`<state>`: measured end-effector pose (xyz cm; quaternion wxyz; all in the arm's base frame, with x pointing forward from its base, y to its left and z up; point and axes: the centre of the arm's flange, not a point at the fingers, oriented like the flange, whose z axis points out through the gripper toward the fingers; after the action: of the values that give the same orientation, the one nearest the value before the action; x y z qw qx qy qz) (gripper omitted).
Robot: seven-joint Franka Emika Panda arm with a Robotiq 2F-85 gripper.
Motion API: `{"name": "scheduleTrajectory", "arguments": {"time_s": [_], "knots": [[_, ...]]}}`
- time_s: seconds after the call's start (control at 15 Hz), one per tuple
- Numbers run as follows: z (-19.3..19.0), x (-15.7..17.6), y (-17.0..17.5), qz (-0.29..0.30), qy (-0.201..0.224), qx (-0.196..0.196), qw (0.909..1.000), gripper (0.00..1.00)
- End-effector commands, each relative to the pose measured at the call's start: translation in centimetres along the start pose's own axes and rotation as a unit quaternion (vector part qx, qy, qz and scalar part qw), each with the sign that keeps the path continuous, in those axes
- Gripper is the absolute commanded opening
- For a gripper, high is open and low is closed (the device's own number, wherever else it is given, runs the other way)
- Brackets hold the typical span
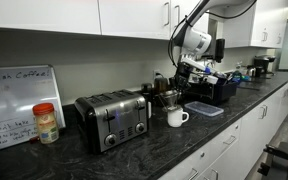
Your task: Pick the funnel and put it on top of the cup on the counter
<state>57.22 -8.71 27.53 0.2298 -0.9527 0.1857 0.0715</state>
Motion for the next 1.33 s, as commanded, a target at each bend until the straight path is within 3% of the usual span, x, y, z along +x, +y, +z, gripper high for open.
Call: {"name": "scheduleTrajectory", "arguments": {"time_s": [0.0, 1.27], "knots": [[0.3, -1.3, 0.5, -0.004, 0.003, 0.007, 1.0000, 0.01], [-0.7, -0.9, 2.7, -0.017, 0.042, 0.001, 0.9990, 0.01]]}}
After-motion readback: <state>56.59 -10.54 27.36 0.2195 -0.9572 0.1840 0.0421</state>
